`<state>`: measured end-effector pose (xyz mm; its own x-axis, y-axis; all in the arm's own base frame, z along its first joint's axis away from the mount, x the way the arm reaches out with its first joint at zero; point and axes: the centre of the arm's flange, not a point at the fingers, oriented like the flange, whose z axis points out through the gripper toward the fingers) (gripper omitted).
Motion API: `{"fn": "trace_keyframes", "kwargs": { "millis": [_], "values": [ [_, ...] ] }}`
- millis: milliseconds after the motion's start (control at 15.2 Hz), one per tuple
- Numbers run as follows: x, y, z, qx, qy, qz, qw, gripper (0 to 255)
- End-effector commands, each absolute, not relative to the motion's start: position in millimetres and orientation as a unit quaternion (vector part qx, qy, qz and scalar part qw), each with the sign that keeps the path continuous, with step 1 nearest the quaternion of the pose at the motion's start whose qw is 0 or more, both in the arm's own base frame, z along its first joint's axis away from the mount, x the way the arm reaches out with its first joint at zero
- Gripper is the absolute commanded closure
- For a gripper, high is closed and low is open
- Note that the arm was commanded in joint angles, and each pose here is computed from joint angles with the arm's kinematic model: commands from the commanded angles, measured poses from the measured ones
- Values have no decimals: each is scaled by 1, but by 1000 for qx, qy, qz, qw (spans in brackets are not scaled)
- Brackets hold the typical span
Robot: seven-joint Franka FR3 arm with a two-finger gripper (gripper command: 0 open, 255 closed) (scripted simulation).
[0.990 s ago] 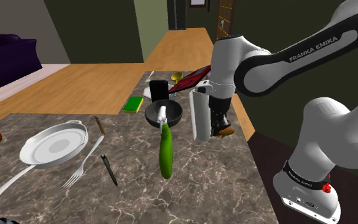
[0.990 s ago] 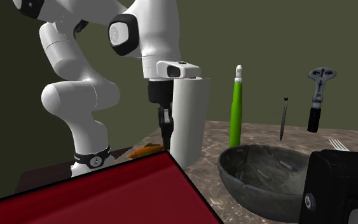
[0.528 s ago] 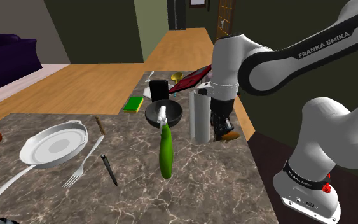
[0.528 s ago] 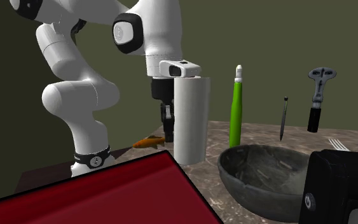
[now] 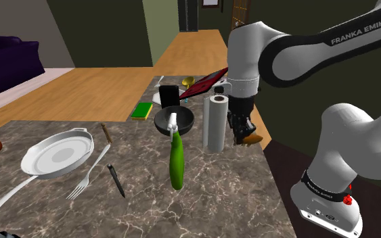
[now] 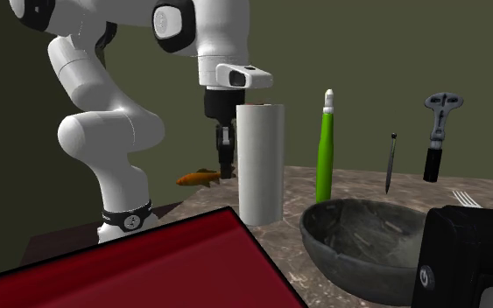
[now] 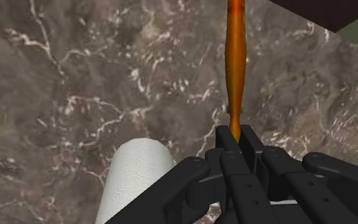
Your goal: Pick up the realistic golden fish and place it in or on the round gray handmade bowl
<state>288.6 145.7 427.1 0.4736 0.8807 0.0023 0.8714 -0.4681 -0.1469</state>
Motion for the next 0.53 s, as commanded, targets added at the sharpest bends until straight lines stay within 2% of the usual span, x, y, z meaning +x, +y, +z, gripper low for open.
{"fn": "trace_keyframes", "kwargs": {
  "millis": [0, 462],
  "values": [
    [288, 145, 438, -856, -512, 37, 64, 255],
    [288, 145, 475, -856, -512, 37, 64, 255]
  ]
}}
